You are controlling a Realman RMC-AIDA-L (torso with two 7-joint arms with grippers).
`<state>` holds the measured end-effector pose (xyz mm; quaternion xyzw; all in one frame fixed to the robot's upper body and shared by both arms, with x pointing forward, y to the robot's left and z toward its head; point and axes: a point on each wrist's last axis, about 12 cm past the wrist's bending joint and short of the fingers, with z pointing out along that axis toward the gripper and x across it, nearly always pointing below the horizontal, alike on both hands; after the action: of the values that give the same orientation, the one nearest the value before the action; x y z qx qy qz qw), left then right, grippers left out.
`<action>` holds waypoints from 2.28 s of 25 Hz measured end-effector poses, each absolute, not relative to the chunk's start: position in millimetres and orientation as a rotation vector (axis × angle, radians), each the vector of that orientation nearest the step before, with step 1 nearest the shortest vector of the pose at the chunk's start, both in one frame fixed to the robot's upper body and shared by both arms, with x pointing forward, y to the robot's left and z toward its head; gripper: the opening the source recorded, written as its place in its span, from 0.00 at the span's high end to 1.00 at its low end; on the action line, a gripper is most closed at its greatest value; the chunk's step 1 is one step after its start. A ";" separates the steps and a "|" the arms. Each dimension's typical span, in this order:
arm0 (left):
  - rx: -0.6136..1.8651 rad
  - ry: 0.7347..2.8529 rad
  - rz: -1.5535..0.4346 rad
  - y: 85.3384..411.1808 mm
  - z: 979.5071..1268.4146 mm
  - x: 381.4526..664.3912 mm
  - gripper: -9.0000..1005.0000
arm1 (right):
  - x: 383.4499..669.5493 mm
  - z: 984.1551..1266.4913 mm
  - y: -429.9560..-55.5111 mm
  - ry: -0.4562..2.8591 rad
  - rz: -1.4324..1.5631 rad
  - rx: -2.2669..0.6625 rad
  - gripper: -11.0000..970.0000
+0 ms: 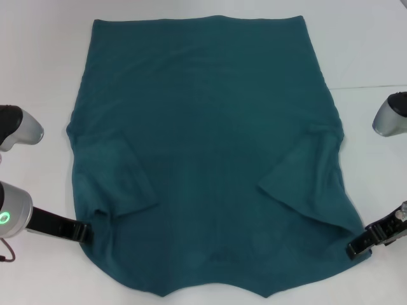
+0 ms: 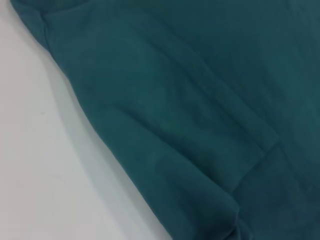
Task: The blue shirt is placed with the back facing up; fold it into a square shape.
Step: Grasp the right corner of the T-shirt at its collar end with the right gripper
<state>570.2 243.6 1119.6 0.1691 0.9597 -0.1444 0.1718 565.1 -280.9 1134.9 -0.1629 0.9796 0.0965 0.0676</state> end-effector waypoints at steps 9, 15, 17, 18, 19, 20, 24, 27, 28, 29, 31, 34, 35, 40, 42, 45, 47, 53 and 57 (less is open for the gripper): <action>0.473 2.727 -0.412 244.5 1117.9 568.7 0.93 | 564.3 1127.3 -266.8 2.969 0.229 -0.536 0.09; 0.479 2.726 -0.413 244.4 1117.3 568.2 0.93 | 563.3 1124.8 -262.5 2.977 0.204 -0.554 0.15; 0.479 2.725 -0.413 244.7 1117.3 568.3 0.93 | 563.1 1124.4 -262.2 2.981 0.201 -0.550 0.19; 0.478 2.725 -0.413 244.9 1117.2 568.4 0.93 | 563.0 1124.3 -262.2 2.982 0.200 -0.549 0.23; 0.478 2.725 -0.412 244.9 1117.2 568.4 0.93 | 562.8 1124.1 -261.9 2.982 0.198 -0.551 0.26; 0.478 2.724 -0.412 244.8 1117.2 568.5 0.93 | 562.8 1123.8 -261.4 2.982 0.196 -0.553 0.30; 0.484 2.724 -0.413 243.4 1117.2 569.2 0.93 | 562.8 1122.8 -258.2 2.986 0.177 -0.564 0.36; 0.485 2.726 -0.412 243.5 1116.9 569.4 0.93 | 563.1 1123.3 -257.7 2.986 0.169 -0.560 0.36; 0.485 2.726 -0.412 243.6 1116.8 569.4 0.93 | 563.3 1123.7 -257.7 2.985 0.168 -0.556 0.36; 0.485 2.727 -0.413 243.6 1116.7 569.4 0.93 | 563.5 1124.0 -257.7 2.985 0.166 -0.552 0.36; 0.485 2.727 -0.413 243.6 1116.5 569.4 0.93 | 564.3 1125.2 -257.9 2.981 0.156 -0.547 0.36; 0.486 2.727 -0.413 243.3 1116.7 569.7 0.93 | 565.4 1127.5 -258.1 2.973 0.140 -0.546 0.36; 0.486 2.727 -0.413 243.3 1116.7 569.7 0.93 | 565.8 1128.3 -258.0 2.970 0.136 -0.546 0.36; 0.485 2.728 -0.413 243.3 1116.4 569.6 0.93 | 567.3 1128.8 -260.1 2.973 0.086 -0.543 0.37; 0.484 2.728 -0.413 243.3 1116.2 569.7 0.93 | 567.4 1127.6 -258.3 2.973 0.082 -0.554 0.37; 0.484 2.728 -0.414 243.4 1116.1 569.6 0.93 | 567.6 1127.0 -256.2 2.969 0.078 -0.567 0.38; 0.484 2.728 -0.413 243.4 1116.1 569.7 0.93 | 568.2 1126.5 -254.8 2.964 0.077 -0.572 0.39; 0.483 2.727 -0.413 243.4 1116.2 569.8 0.93 | 568.2 1125.1 -251.2 2.963 0.069 -0.591 0.41; 0.483 2.727 -0.413 243.4 1116.2 569.8 0.93 | 567.7 1122.6 -247.0 2.970 0.056 -0.610 0.42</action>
<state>569.8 243.4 1116.2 0.1700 0.9597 -0.1452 0.1700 567.7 -247.0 1122.6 -0.2008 0.9779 0.0186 0.0547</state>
